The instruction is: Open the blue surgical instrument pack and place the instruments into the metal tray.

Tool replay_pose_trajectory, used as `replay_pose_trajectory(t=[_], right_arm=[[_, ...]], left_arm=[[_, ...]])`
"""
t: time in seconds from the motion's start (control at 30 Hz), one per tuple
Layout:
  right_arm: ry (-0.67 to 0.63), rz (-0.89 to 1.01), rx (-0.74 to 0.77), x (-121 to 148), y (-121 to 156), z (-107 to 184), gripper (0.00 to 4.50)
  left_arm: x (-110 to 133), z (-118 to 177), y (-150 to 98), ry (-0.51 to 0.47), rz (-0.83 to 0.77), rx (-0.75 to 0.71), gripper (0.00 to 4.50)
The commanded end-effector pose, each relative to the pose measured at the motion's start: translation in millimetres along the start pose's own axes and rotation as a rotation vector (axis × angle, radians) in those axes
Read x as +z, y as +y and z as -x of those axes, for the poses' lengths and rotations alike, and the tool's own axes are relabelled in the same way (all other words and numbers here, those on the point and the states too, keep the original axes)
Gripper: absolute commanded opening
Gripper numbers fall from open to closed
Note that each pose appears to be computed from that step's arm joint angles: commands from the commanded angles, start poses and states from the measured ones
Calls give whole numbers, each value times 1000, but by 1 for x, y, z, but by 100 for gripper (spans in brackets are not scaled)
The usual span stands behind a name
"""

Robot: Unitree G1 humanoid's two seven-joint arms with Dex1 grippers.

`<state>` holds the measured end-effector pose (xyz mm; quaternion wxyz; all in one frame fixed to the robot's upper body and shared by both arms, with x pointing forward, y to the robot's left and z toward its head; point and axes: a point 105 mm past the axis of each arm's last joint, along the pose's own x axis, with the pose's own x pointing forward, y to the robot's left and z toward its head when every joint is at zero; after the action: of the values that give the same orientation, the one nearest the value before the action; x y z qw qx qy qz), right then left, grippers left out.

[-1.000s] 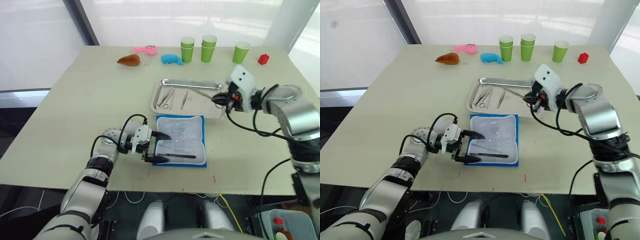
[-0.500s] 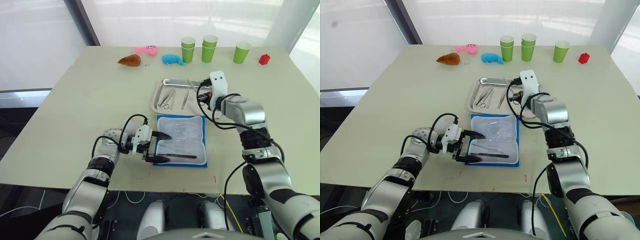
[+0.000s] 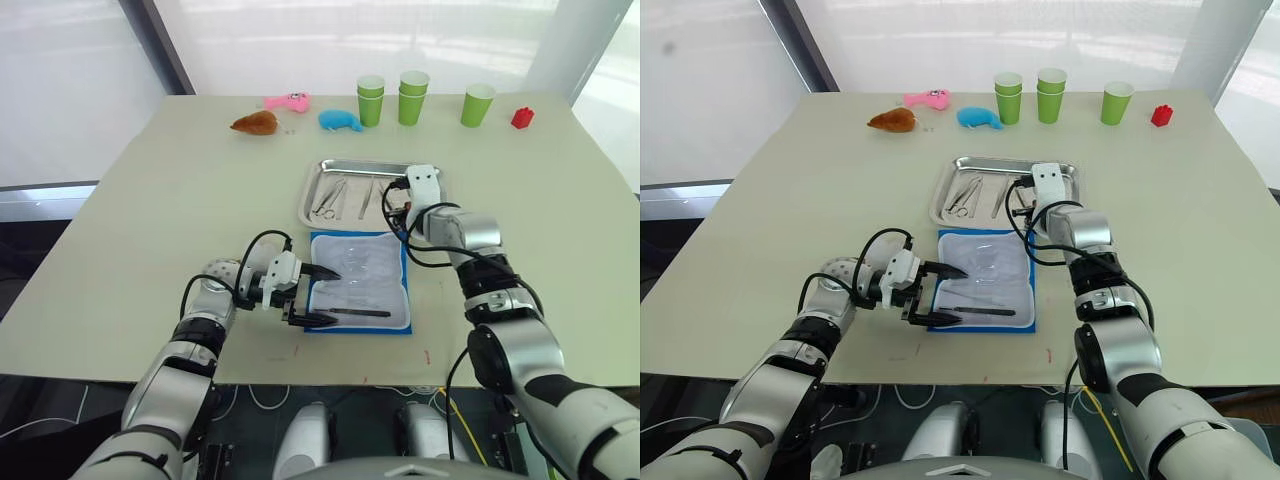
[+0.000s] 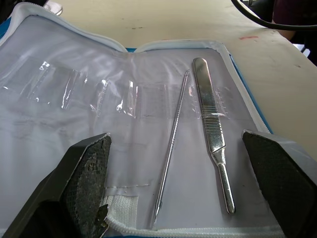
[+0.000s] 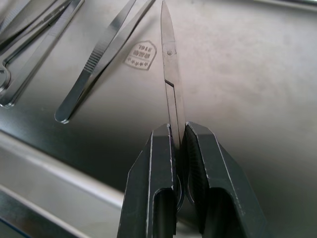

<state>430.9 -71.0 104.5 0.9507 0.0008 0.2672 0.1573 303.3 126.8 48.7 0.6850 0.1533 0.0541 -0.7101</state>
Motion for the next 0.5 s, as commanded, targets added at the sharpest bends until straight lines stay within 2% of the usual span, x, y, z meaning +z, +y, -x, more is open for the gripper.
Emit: replay_pose_trajectory(t=[0.03,0.17,0.27,0.3,0.4,0.47,0.5], right_arm=[[-50,-12,23,18,6,2,7],[-29,-25,75,13,13,0,7],[-36,-16,79,14,12,0,122],[-40,-14,76,15,11,1,176],[-70,-22,80,22,9,4,296],[-96,-15,87,28,8,7,404],[-113,-12,87,31,7,8,443]], left_arm=[[-39,-16,-40,86,166,-145,450],[-40,-15,-40,89,168,-144,450],[-40,-15,-40,89,169,-145,450],[-40,-15,-40,89,169,-145,450],[-40,-16,-40,87,169,-146,450],[-39,-17,-40,86,169,-147,450],[-39,-17,-40,85,168,-148,450]])
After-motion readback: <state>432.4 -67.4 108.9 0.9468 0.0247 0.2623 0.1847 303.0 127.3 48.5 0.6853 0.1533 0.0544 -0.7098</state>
